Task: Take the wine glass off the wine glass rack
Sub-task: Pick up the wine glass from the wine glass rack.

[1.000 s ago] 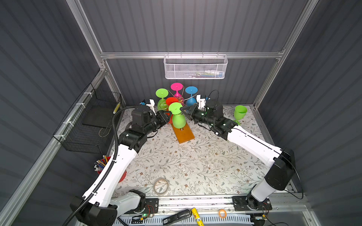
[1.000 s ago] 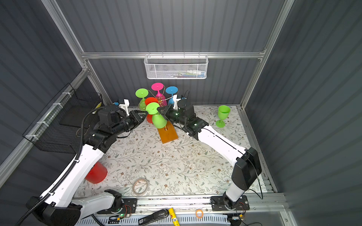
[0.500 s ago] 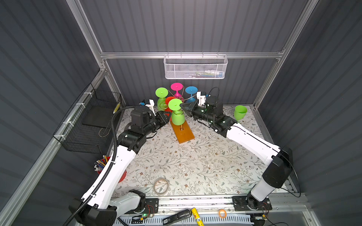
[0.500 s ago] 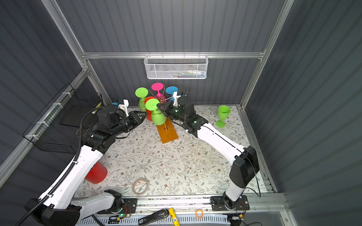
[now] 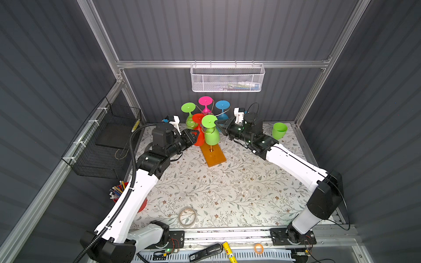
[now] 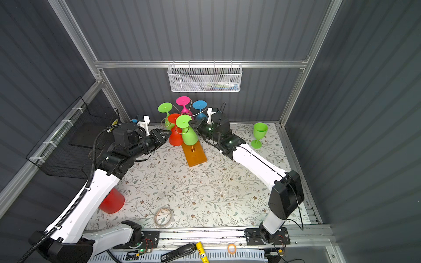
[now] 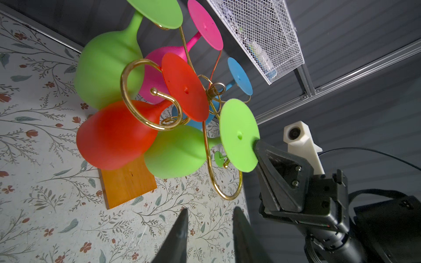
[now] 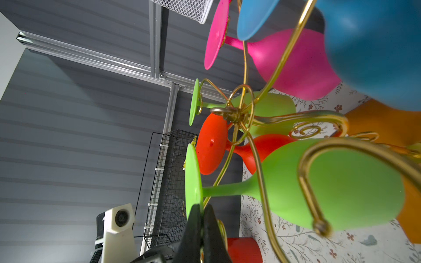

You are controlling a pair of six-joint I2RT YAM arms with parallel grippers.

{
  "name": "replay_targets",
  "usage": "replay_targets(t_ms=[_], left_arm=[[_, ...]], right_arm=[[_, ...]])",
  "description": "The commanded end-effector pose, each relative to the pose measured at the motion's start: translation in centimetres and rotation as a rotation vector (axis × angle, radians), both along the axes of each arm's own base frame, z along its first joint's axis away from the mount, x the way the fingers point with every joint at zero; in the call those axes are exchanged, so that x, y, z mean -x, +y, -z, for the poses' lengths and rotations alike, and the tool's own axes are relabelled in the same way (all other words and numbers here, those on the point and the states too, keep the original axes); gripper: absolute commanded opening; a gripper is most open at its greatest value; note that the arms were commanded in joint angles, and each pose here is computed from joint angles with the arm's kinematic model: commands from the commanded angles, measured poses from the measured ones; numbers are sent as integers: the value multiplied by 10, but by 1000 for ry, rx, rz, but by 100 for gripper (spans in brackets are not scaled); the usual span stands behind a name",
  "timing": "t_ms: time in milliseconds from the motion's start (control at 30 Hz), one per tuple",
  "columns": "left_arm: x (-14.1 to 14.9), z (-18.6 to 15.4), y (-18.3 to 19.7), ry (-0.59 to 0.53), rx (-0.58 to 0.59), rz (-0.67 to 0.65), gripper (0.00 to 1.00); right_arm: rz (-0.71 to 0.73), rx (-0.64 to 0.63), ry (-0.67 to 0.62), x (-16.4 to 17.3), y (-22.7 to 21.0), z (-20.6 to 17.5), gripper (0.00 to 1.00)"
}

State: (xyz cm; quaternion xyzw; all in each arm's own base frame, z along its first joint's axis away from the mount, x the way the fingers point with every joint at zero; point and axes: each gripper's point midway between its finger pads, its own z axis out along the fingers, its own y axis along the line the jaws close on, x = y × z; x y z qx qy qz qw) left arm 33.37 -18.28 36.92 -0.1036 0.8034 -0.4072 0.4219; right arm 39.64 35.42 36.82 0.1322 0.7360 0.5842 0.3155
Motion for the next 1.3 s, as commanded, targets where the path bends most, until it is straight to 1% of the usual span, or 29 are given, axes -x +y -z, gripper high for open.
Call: replay_targets(t_ms=[0, 333, 733, 967, 1267], left_arm=[[4, -14, 2, -37, -1, 6, 34], [4, -12, 1, -30, 6, 8, 34], [6, -8, 5, -29, -18, -5, 34], [9, 1, 7, -26, -64, 5, 37], [17, 15, 13, -13, -98, 6, 38]], right_arm=[[15, -38, -61, 9, -11, -24, 0], [39, -27, -86, 23, -29, -30, 0], [50, -5, -86, 42, -46, -19, 0], [66, 46, -91, 61, -64, -4, 0], [62, 158, -110, 92, -87, 18, 0]])
